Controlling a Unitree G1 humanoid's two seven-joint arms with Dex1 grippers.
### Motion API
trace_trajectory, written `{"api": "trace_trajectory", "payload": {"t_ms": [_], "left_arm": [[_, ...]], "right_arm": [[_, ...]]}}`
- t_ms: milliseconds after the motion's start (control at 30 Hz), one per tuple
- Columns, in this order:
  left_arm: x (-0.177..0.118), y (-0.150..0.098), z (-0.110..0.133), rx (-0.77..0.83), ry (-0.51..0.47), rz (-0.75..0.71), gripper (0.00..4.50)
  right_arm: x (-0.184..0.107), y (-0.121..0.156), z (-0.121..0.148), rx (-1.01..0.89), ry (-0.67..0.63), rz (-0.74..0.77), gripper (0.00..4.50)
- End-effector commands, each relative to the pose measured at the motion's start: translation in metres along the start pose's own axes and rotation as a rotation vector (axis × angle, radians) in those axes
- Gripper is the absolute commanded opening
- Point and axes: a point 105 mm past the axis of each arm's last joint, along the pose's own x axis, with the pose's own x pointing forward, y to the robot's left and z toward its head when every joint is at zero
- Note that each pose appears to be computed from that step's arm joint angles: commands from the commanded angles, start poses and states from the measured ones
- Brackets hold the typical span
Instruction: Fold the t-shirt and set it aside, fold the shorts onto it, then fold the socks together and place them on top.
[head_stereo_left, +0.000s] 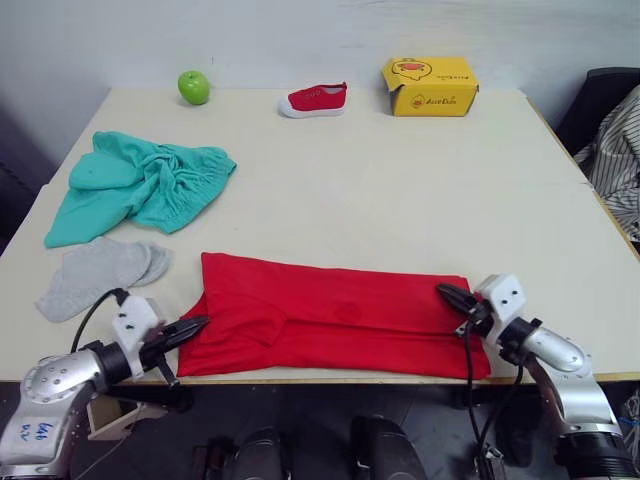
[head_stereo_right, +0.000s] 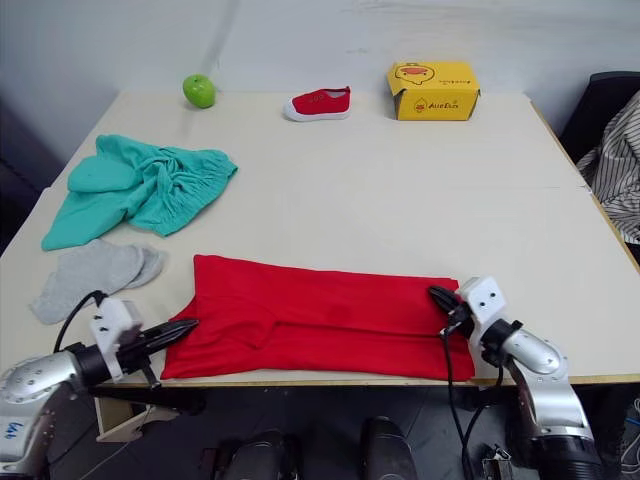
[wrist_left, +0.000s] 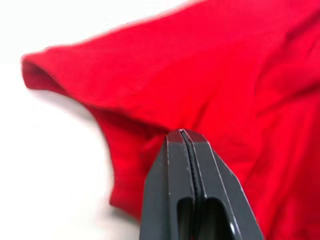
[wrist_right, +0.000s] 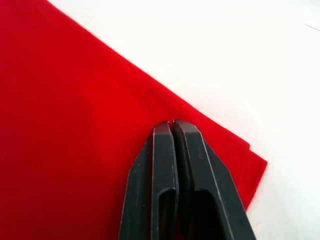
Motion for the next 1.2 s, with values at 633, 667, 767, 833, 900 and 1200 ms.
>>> {"api": "trace_trajectory", "payload": {"t_ms": [633,667,767,833,900,1200], "left_arm": [[0.050,0.045,0.025,0.072,-0.044,0.059,0.00],[0.045,0.038,0.039,0.070,-0.103,0.018,0.17],[0.035,0.012,0.060,0.128,-0.154,-0.116,0.91],[0.032,-0.007,0.067,0.159,-0.160,-0.204,1.60],[0.031,-0.023,0.069,0.173,-0.158,-0.270,2.25],[0.023,-0.056,0.053,0.172,-0.135,-0.357,4.46]], "right_arm": [[0.000,-0.034,0.020,0.042,-0.074,0.109,0.09],[-0.005,-0.034,0.023,0.029,-0.051,0.171,0.25],[-0.013,-0.043,0.032,-0.001,0.014,0.267,1.05],[-0.016,-0.050,0.031,-0.004,0.082,0.321,1.78],[-0.019,-0.053,0.023,-0.016,0.181,0.389,2.45],[0.006,-0.065,0.025,-0.056,0.326,0.517,4.50]]}}
